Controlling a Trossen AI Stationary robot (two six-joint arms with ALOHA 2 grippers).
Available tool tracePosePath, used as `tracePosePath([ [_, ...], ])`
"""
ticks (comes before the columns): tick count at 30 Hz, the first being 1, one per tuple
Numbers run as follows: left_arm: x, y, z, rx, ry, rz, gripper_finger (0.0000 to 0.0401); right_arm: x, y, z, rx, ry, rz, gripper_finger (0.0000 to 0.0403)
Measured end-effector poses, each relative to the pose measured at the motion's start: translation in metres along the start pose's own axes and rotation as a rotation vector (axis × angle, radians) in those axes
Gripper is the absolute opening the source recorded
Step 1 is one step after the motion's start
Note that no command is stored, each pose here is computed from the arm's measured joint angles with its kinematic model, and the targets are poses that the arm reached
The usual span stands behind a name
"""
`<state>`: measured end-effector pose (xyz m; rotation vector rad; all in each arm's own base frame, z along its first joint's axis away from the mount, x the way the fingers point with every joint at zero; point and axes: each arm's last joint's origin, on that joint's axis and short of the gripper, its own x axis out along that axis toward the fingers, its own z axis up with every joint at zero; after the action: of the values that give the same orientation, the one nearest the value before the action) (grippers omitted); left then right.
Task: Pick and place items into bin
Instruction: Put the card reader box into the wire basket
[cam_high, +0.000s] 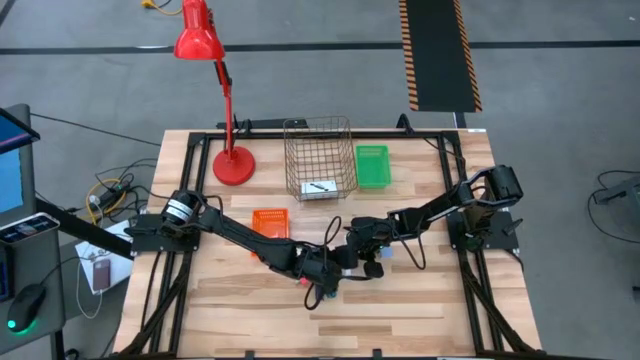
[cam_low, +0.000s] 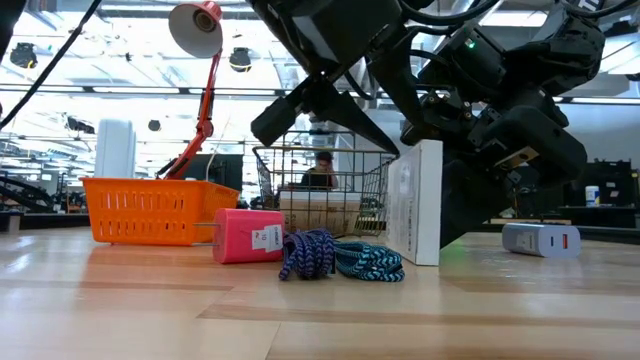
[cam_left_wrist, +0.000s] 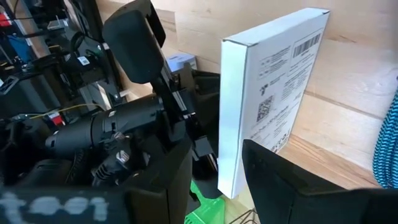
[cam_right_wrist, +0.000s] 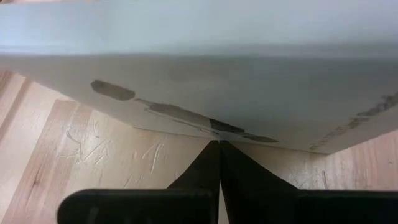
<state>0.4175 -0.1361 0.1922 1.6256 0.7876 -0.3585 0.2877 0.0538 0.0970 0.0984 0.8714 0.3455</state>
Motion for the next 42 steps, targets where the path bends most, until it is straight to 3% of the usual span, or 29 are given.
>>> tracePosePath([
  [42, 0.0035, 0.0006, -0.0046, 0.087, -0.040, -0.016, 0.0135, 0.0000, 0.0000, -0.0001, 0.001, 0.000, 0.000, 0.0000],
])
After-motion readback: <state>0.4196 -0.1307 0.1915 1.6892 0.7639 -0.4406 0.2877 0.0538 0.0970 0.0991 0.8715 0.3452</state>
